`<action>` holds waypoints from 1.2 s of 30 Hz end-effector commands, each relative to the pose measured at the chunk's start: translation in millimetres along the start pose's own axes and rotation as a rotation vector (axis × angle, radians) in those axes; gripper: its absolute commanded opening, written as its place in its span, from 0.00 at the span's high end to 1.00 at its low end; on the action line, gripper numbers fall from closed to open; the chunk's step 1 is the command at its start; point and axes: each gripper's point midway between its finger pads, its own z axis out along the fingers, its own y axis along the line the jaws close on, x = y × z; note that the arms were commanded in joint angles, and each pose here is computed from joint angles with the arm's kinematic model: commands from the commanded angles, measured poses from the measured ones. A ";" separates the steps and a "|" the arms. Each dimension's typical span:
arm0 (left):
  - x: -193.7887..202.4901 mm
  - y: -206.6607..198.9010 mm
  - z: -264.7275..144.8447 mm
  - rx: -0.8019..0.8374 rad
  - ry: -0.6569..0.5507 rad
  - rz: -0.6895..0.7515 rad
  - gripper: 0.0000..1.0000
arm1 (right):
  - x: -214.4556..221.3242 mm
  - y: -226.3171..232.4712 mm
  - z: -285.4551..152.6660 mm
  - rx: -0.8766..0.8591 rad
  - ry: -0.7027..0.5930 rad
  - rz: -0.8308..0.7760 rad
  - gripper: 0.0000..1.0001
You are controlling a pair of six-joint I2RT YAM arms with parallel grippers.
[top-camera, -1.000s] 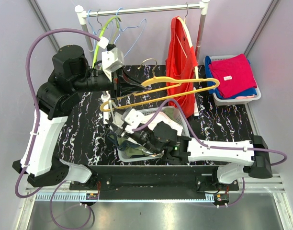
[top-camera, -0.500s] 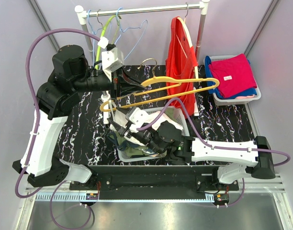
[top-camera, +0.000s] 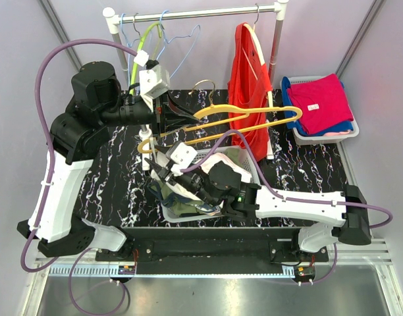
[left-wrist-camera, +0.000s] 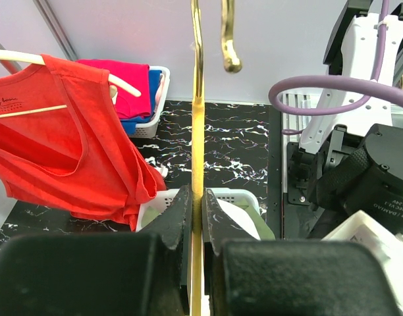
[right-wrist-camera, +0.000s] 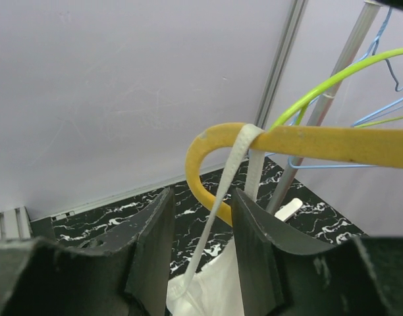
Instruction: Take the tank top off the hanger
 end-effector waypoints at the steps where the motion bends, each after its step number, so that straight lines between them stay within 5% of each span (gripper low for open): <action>1: -21.1 -7.1 -7.1 0.011 -0.066 0.058 1.00 | -30.4 -3.2 10.4 0.002 -0.078 0.066 0.54; 9: -19.2 -6.6 -7.6 0.008 -0.062 0.056 1.00 | -36.3 -4.0 9.8 0.004 -0.098 0.092 0.67; 17: -18.7 -5.9 -7.7 0.007 -0.061 0.054 1.00 | -48.7 -3.9 10.5 -0.010 -0.129 0.096 0.99; 36: -22.3 -10.9 -10.6 0.023 -0.072 0.033 1.00 | -50.3 15.4 33.4 -0.077 -0.149 0.029 1.00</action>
